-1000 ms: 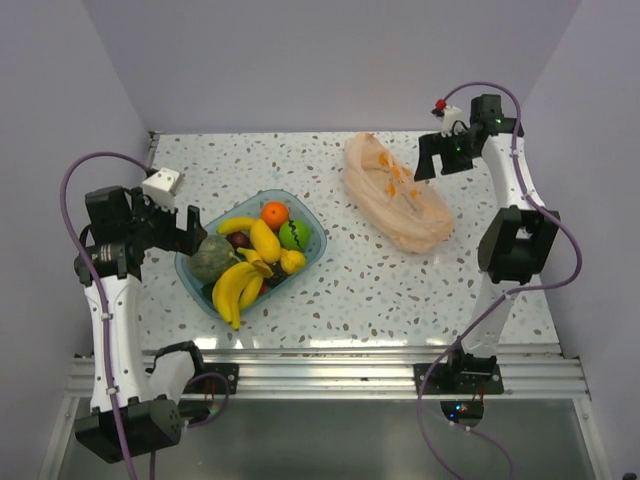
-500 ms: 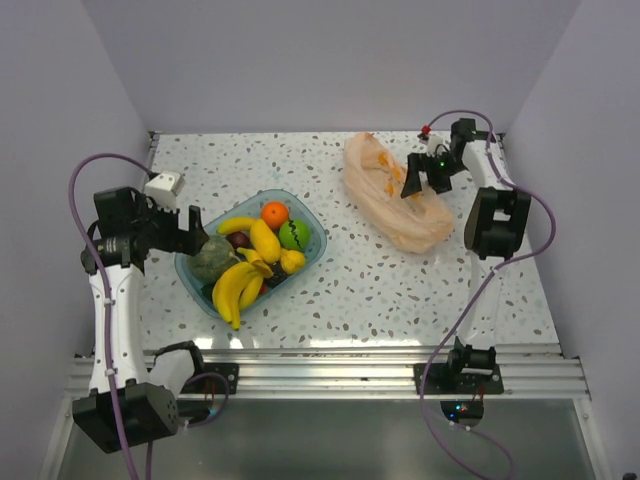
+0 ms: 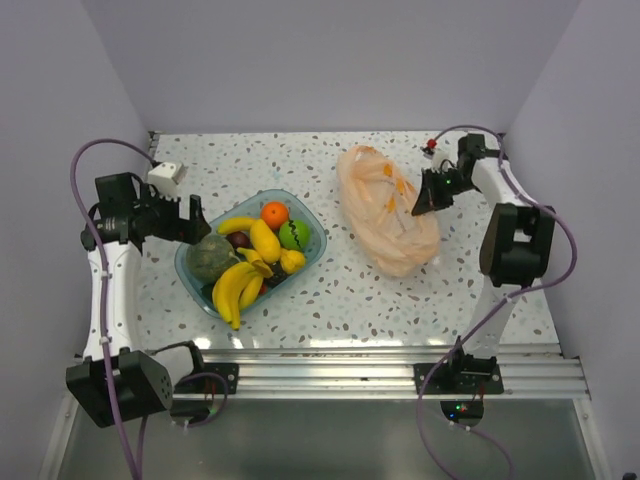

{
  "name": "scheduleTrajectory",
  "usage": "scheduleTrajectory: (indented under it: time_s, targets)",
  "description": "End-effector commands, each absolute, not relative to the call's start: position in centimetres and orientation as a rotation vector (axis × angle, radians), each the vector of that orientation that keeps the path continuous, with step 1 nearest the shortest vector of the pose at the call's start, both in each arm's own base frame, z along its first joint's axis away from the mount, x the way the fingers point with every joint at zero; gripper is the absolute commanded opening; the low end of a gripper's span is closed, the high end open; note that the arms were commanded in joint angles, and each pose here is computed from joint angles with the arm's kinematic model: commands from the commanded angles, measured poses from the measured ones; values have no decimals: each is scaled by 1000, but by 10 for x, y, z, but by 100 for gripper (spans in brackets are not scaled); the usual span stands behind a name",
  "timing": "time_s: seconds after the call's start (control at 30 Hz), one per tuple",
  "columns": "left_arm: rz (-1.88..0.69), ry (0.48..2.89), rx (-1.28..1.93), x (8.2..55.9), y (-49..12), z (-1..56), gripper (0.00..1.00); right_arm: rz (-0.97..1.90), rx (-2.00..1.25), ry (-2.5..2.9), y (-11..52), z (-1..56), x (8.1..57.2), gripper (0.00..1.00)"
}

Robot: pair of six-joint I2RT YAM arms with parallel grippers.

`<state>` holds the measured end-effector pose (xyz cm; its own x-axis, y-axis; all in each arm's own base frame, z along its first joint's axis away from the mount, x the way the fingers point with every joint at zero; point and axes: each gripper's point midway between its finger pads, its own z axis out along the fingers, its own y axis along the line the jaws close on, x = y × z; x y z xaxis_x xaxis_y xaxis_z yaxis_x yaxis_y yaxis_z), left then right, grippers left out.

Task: Place the fake fruits into the plastic bag and tie a complex knot

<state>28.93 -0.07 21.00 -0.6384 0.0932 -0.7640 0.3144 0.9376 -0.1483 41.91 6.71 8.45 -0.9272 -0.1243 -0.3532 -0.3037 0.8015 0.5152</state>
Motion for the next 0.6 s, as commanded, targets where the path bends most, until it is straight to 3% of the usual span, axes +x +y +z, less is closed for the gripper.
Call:
scheduleTrajectory:
  time_s: [0.0, 0.17, 0.57]
  targets:
    - [-335, 2161, 386, 303, -3, 241, 100, 706, -296, 2523, 64, 134, 416, 0]
    - [-380, 2094, 602, 302, -15, 256, 100, 574, -291, 2424, 69, 168, 384, 0]
    - [-371, 2051, 939, 272, -61, 226, 100, 335, -357, 2502, 70, 144, 301, 0]
